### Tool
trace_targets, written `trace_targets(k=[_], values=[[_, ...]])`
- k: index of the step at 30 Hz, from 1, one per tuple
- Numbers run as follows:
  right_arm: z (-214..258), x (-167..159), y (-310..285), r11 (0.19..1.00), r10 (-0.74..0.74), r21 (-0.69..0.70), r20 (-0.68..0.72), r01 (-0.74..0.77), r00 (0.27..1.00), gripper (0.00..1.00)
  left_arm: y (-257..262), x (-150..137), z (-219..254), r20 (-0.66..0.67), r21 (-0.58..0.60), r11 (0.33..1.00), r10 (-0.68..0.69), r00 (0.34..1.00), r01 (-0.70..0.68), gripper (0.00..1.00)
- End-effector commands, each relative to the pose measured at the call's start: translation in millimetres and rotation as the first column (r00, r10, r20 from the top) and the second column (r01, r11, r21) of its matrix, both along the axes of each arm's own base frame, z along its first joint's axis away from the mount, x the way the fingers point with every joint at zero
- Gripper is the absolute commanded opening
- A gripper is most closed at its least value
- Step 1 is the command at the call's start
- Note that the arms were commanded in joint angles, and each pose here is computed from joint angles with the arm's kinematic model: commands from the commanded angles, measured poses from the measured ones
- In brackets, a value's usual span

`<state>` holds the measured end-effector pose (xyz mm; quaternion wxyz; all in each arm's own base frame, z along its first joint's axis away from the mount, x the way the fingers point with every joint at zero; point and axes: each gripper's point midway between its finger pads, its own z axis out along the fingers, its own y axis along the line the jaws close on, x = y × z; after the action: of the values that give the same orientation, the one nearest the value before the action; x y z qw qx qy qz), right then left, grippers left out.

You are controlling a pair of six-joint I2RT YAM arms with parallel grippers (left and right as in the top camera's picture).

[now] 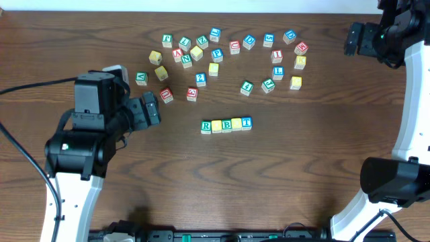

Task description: Spell out ROBOT

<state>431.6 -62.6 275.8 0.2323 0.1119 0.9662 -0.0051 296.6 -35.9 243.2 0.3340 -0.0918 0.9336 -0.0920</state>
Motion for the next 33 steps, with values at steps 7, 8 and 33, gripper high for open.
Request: trace_targets(k=[7,8,33], values=[[-0.2,-0.7,-1.5,1.0,0.008,-0.006,-0.002,-0.008,1.0,0.99,37.8,-21.2,24.8,0.219,0.016,0.991,0.125,0.968,-0.132,0.97],[-0.2,-0.7,-1.5,1.0,0.008,-0.006,-0.002,-0.008,1.0,0.99,38.8,-16.8,24.6,0.279,0.026,0.992,0.11,0.954,-0.122,0.97],[-0.2,-0.7,-1.5,1.0,0.008,-0.006,-0.002,-0.008,1.0,0.99,40.9,-50.5,-84.7,0.705,0.318,0.942,-0.158,0.691,-0.109,0.98]])
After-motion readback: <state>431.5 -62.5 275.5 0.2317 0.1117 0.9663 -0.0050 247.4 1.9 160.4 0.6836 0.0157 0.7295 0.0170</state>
